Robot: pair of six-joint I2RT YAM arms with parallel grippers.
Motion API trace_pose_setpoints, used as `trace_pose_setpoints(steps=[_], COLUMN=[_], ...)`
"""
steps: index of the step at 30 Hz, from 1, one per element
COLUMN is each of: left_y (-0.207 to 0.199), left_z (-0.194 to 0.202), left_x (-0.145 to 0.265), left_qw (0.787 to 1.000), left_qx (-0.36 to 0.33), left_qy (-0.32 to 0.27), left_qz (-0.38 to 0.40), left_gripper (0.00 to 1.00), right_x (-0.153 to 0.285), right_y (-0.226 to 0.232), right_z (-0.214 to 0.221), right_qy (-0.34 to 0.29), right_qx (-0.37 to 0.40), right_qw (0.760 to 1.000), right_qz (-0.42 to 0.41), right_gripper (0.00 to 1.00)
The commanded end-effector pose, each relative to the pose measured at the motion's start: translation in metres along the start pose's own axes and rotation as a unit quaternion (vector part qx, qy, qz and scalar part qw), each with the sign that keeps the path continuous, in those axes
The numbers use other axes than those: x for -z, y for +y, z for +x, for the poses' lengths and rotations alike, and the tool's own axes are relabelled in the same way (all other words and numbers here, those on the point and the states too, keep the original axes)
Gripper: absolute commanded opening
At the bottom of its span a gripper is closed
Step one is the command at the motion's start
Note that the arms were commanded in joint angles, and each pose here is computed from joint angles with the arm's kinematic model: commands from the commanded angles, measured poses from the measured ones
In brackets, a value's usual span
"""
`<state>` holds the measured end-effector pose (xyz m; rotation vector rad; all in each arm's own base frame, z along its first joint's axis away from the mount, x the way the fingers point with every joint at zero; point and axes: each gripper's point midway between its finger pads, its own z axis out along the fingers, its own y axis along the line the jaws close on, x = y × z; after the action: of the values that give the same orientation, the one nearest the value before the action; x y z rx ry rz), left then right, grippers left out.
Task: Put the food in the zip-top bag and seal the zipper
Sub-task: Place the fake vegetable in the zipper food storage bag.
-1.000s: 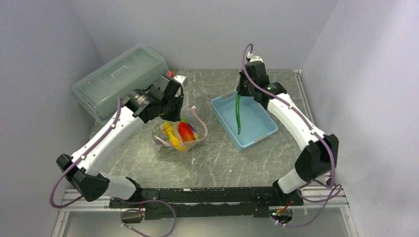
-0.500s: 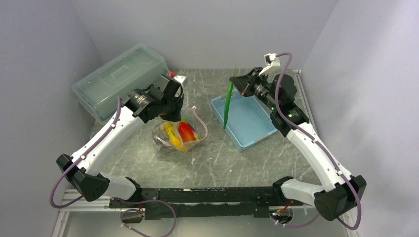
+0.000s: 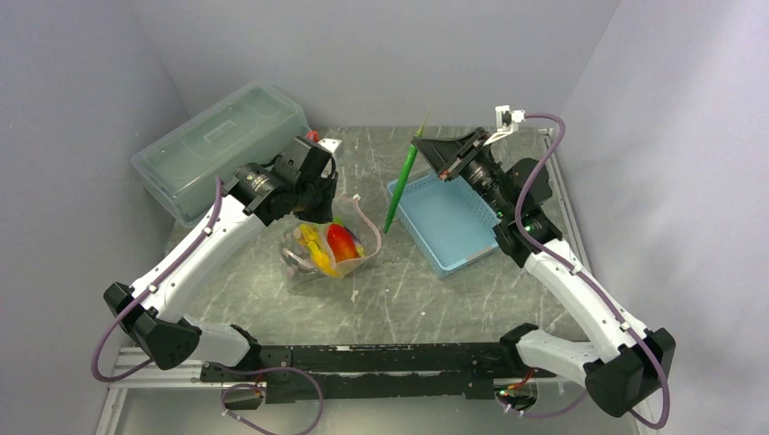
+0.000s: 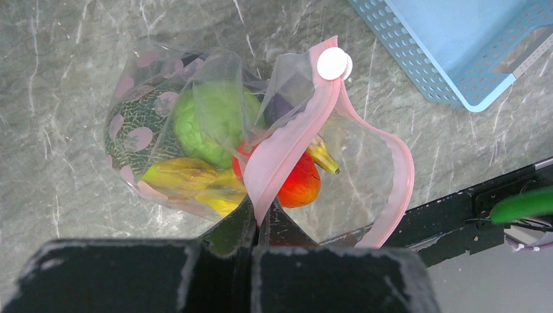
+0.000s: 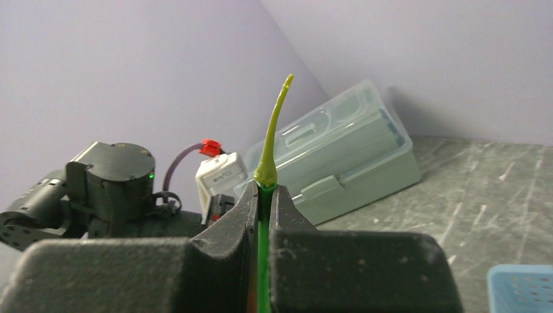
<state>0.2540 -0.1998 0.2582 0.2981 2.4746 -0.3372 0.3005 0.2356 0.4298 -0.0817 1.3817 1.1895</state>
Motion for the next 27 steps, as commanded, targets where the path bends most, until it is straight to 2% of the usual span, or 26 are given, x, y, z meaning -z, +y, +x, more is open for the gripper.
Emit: trace_pose_setpoints(steps=[1,8,17,27], left_y=[-0.008,-0.011,-0.011,-0.009], left_z=[-0.018,-0.021,-0.027,-0.033], left_x=[0.005,0.007,0.011,0.013], left_qw=[0.999,0.999,0.998,0.996], left_qx=[0.020,0.030,0.049,0.071], left_qy=[-0.028,-0.033,-0.043,-0.047], left_qz=[0.016,0.021,0.017,0.011], left_gripper=[0.00,0.00,0.00,0.00], right_x=[0.000,0.000,-0.011,-0.021], right_y=[0.035,0.044,0.042,0.036], right_z=[-0.022,-0.014,0.003,0.034], right_qy=[-0.060,-0.100,-0.108,-0.108], right_qx=[-0.019,-0.034,-0.042,-0.003], right_qw=[0.997,0.993,0.993,0.993], right_qz=[-0.046,-0.046,-0.018,0.044], right_gripper=[0.00,0.00,0.00,0.00])
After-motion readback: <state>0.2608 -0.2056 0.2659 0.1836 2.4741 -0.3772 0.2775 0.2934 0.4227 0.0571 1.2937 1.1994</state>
